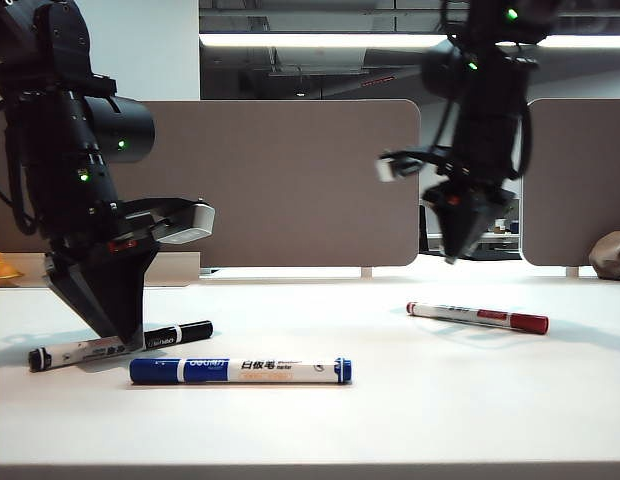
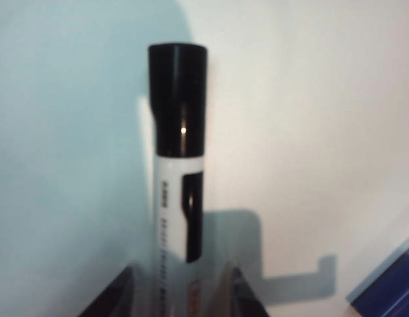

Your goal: Pick up the markers one by one and line them up horizontally in a straight line on the table.

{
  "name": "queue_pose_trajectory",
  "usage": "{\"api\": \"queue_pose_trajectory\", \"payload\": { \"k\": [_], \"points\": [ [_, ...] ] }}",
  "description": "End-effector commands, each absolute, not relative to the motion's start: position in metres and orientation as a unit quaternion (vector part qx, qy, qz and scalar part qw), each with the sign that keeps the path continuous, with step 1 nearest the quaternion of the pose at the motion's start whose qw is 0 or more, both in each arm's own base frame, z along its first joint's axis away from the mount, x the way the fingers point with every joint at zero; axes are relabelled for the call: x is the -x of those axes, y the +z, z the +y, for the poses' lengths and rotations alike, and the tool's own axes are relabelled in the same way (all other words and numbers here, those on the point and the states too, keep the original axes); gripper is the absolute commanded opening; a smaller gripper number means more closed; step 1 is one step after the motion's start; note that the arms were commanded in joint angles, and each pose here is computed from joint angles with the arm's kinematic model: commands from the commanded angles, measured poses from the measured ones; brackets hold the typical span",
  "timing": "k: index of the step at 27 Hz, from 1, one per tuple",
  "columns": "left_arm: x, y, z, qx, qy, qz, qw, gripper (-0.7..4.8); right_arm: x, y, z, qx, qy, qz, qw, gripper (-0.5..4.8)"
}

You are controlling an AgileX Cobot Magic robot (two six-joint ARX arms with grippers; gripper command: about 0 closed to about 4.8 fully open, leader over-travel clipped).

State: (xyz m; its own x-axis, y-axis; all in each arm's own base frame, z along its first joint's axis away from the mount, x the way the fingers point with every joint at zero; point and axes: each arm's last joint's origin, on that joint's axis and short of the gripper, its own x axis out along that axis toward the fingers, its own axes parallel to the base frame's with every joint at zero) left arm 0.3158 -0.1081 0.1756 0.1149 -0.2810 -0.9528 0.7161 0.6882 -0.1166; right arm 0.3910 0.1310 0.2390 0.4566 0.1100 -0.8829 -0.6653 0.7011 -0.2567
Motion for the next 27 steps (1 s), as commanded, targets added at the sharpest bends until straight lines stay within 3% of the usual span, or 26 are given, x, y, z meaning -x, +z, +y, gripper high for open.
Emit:
{"api": "queue_pose_trajectory", "payload": {
  "k": [1,4,12,19,27],
  "points": [
    [-0.314,0.167,-0.106,-0.2,-0.331,0.589,0.71,1.92,-0.4,0.234,0.113,0.288,0.234,0.466,0.803,1.71],
    [-0.314,0.167,-0.106,-0.2,-0.331,0.588,0.711,1.92,-0.406,0.227,0.097,0.277,0.241,0.479,0.797,2.02],
    [-0.314,0.167,-0.106,-0.2,-0.331,0.587,0.711,1.92,-0.411,0.223,0.09,0.291,0.259,0.466,0.794,2.13],
    [-0.313,0.167,-0.106,-0.193,-0.328,0.592,0.71,1.92,-0.42,0.194,0.092,0.294,0.267,0.49,0.777,2.26],
    [-0.314,0.167,-0.106,-0.194,-0.328,0.588,0.714,1.92,-0.426,0.203,0.088,0.309,0.253,0.471,0.787,2.35]
  ]
}}
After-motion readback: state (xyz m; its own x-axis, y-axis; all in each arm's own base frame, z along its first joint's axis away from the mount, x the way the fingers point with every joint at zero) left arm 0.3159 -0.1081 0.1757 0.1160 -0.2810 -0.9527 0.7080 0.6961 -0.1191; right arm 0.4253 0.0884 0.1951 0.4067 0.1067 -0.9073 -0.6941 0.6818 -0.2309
